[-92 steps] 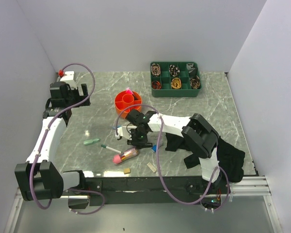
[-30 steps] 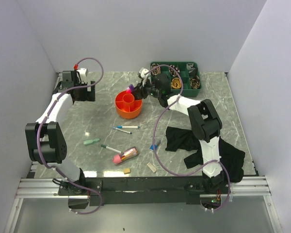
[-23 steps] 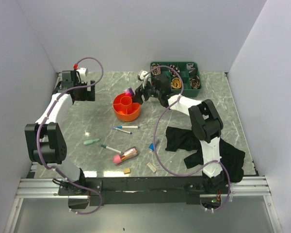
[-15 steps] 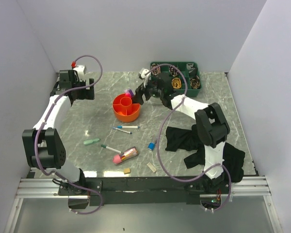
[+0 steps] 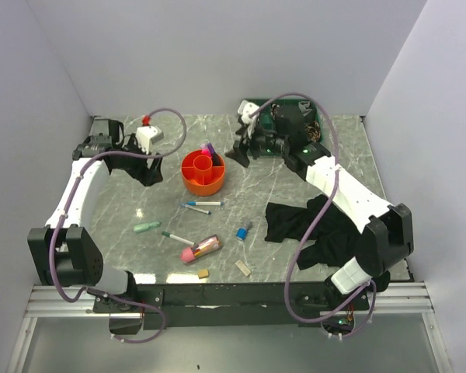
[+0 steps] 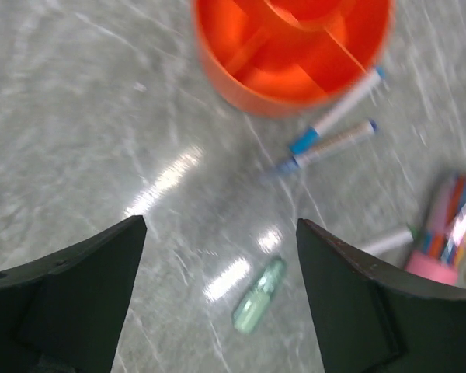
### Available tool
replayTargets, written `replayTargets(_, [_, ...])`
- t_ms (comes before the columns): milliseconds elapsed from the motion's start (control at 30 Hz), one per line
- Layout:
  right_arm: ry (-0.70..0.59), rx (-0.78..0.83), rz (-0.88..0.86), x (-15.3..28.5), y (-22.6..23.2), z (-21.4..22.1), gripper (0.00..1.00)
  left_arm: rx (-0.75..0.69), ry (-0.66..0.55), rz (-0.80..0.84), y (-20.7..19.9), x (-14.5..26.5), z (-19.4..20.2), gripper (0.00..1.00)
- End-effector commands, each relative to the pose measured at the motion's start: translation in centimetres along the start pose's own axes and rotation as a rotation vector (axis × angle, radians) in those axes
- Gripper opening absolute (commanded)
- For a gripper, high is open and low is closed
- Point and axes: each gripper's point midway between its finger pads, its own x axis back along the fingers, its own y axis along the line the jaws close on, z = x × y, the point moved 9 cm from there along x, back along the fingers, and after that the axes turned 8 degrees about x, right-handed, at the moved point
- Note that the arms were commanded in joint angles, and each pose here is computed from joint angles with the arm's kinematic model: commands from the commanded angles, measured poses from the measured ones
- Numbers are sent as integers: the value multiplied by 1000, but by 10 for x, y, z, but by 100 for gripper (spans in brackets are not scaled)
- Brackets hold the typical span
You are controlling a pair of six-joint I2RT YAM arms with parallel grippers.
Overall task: Sort the stationery into containers
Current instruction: Pick up the pen from the center of the board.
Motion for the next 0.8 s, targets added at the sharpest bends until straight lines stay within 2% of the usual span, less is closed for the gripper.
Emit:
replayTargets(0, [229,-64,-221,20,43,43,80,-160,88,168,-23,10,21,83])
replayTargets(133, [332,-16,-338,26,75,59,72,-155,110,112,-25,11,34,82])
replayTargets(267, [382,110,-429,5,118,49,66,-133,140,80,-24,17,51,82])
replayTargets(333, [420,101,-449,-13,124,48,64,-83,139,42,-20,20,58,82])
replayTargets(467, [478,43,-480,-58,132,39,54,155,32,-63,19,50,70,83])
replayTargets(533, [488,13,-473,-87,138,34,52,301,-32,-80,38,63,73,84])
replayTargets(633, [488,30,-458,-117,155,32,52,451,-134,-84,57,75,75,85])
replayTargets(700, [509,58,-435,-133,163,37,56,529,-185,-93,61,79,75,86])
replayTargets(767, [526,82,-443,-142,176,38,58,541,-240,-134,67,87,75,87])
